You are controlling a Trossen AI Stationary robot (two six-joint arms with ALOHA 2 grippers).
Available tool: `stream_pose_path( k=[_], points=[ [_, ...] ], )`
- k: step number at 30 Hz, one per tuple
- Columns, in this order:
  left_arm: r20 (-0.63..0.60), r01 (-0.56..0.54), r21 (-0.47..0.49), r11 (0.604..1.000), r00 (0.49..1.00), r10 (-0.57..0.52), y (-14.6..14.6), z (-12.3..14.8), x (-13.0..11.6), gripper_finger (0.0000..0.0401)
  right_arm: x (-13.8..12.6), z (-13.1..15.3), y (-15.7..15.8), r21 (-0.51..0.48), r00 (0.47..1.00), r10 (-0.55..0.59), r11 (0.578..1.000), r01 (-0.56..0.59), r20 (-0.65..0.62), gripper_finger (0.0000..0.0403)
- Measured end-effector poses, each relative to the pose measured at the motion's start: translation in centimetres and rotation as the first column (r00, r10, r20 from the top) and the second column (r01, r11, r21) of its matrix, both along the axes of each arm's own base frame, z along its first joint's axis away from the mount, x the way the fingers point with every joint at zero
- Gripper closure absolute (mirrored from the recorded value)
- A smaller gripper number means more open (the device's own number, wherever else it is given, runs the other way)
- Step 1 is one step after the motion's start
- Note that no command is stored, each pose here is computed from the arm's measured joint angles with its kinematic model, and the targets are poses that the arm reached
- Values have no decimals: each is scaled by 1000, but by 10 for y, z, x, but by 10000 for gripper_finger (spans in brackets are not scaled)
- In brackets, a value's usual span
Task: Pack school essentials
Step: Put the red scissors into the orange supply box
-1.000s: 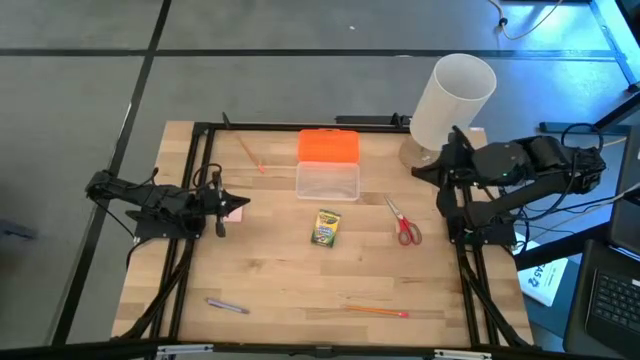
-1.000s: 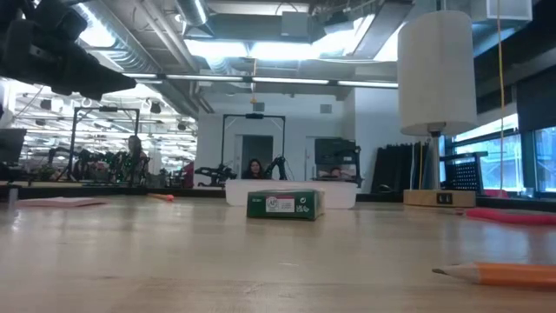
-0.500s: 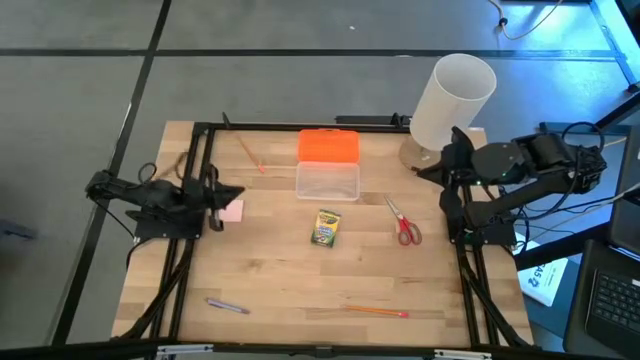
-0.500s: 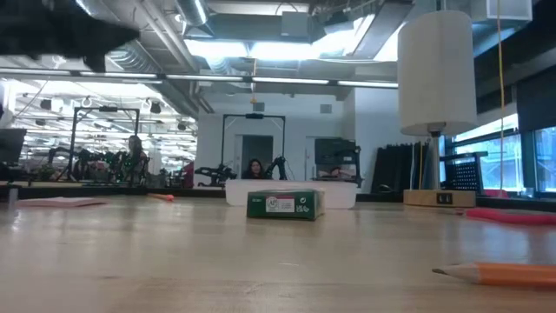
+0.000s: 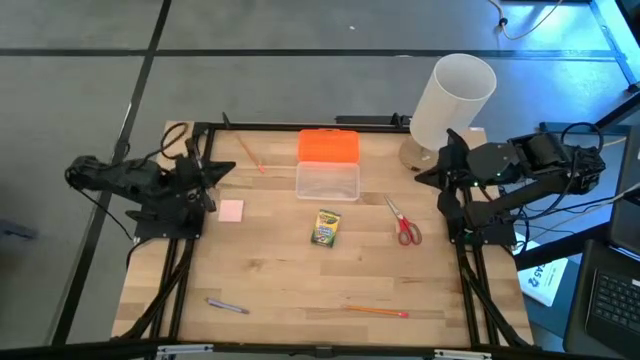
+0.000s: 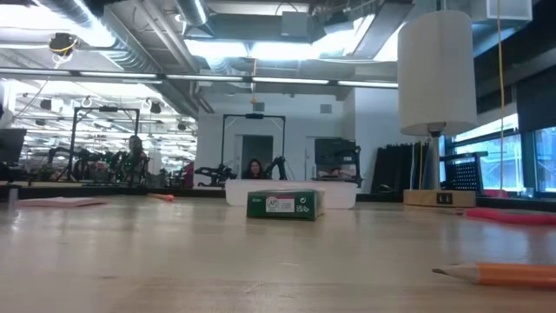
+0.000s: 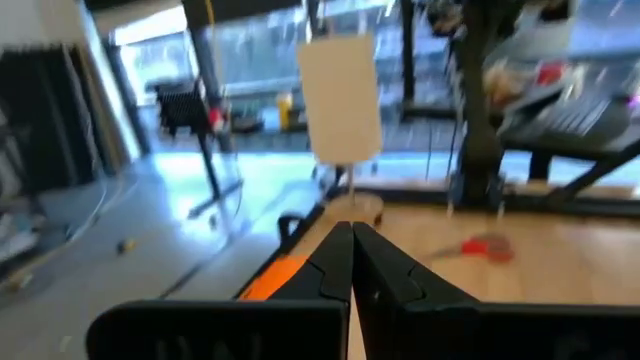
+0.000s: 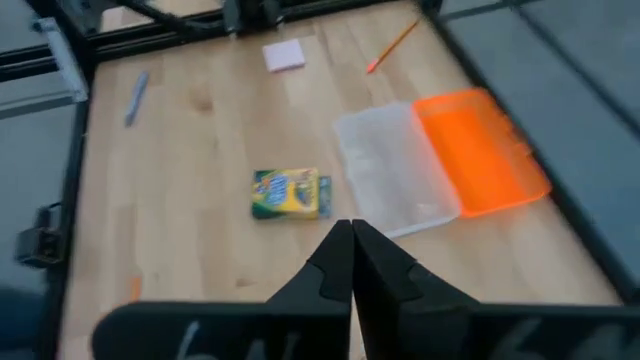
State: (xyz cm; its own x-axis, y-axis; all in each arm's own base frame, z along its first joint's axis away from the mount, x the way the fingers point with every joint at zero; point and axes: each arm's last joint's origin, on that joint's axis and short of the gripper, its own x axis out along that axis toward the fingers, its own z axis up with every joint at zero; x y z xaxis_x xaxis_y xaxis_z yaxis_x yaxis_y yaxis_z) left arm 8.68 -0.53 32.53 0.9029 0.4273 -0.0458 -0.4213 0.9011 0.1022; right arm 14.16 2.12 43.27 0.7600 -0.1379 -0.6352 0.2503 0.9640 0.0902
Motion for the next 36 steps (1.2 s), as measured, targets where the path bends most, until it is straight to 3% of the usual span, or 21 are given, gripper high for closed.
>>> stream_pose_path(
  k=[5, 10, 16, 23, 30, 36],
  points=[
    [-137, -35, -60, 998, 990, 27, -3, 31, 10, 401, 13, -8, 0, 90, 997, -36, 995, 43, -70, 398],
    [-266, -94, -139, 986, 962, 54, -1, 50, 12, 401, 26, -24, 0, 158, 969, -65, 982, 105, -239, 398],
    [-392, -159, -267, 951, 919, 43, 0, 51, 14, 401, 46, -43, 5, 222, 908, 1, 970, 102, -419, 398],
    [-382, -115, -431, 895, 922, -65, -2, 49, 17, 401, 65, -55, 7, 228, 873, -34, 960, 164, -486, 392],
    [-383, -74, -426, 902, 918, -106, -3, 50, 18, 401, 75, -62, 8, 233, 853, -76, 946, 226, -517, 341],
    [-383, -73, -424, 903, 918, -106, -3, 50, 18, 401, 80, -66, 9, 274, 821, -186, 883, 380, -539, 275]
  ],
)
